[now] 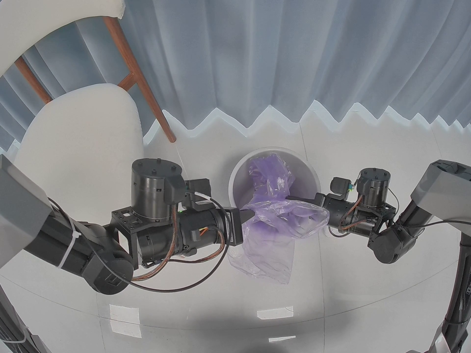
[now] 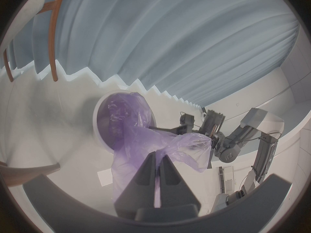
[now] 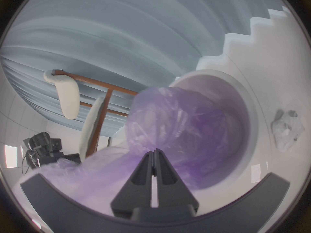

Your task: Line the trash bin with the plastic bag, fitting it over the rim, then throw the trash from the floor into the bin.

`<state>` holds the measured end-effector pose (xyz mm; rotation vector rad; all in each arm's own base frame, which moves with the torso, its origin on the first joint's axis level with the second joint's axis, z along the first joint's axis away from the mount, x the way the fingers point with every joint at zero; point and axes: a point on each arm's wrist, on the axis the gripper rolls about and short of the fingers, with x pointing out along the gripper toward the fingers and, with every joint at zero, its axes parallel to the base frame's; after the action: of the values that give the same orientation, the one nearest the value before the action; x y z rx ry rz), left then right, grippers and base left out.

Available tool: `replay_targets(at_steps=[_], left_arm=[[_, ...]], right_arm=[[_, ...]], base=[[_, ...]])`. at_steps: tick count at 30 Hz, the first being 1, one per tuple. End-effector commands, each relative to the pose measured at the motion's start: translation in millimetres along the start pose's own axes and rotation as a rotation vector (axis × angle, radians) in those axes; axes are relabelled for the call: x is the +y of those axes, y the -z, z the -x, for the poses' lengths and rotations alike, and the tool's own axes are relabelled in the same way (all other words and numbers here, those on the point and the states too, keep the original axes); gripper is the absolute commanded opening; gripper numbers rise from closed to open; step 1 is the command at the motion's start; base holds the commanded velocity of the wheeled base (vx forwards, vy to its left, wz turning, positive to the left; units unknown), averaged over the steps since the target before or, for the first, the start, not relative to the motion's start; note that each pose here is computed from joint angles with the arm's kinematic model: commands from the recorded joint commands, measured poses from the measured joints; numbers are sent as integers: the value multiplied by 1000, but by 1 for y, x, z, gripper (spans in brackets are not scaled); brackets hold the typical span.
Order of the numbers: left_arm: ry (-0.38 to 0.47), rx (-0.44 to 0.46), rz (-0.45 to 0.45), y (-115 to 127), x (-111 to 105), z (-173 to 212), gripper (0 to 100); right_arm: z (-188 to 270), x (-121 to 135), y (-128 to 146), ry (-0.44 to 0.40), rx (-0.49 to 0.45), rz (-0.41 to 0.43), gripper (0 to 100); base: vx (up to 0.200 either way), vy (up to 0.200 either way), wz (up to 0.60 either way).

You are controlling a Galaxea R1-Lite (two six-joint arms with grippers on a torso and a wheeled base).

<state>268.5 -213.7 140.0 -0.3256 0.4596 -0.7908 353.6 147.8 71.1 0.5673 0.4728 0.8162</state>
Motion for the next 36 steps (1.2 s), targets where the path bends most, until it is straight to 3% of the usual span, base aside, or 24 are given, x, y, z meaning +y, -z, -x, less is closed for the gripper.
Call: replay_targets(at_steps=[1, 4, 7, 9, 10, 14, 15, 16, 17, 18, 19, 25, 29, 36], left_arm=[[-7, -2, 6, 0, 5, -2, 0], [-25, -5, 15, -1, 15, -9, 0], [-26, -49, 38, -10, 20, -17, 0], [-24, -53, 41, -11, 20, -18, 0], [-13, -92, 60, -21, 18, -23, 0], [-13, -106, 64, -26, 20, -27, 0], [-13, -106, 64, -26, 20, -27, 0], [-12, -111, 75, -29, 21, -29, 0], [-10, -110, 77, -29, 21, -29, 0], [-3, -118, 123, -31, 22, -40, 0], [-4, -120, 132, -32, 22, -42, 0], [-114, -187, 283, -44, 38, -81, 0], [-131, -171, 401, -51, 36, -83, 0], [-141, -172, 511, -63, 33, -84, 0]], right_arm=[[-1, -15, 7, 65, -5, -9, 0], [-11, -17, -12, 155, -141, 17, 0], [3, 3, -53, 152, -268, 13, 0], [6, 6, -57, 148, -276, 13, 0], [35, 41, -84, 151, -291, -5, 0], [92, 91, -94, 218, -213, -56, 0], [92, 91, -94, 218, -213, -56, 0], [118, 107, -87, 274, -135, -91, 0], [119, 108, -86, 278, -127, -93, 0], [141, 118, -71, 335, -36, -107, 0], [144, 119, -69, 344, -22, -105, 0], [174, 92, 7, 446, 229, 66, 0], [167, 88, 32, 393, 267, 118, 0], [134, 73, 35, 386, 281, 120, 0]], base=[[0, 0, 0], [0, 0, 0], [0, 0, 0], [0, 0, 0], [0, 0, 0], [0, 0, 0], [0, 0, 0], [0, 0, 0], [0, 0, 0], [0, 0, 0], [0, 0, 0], [0, 0, 0], [0, 0, 0], [0, 0, 0]])
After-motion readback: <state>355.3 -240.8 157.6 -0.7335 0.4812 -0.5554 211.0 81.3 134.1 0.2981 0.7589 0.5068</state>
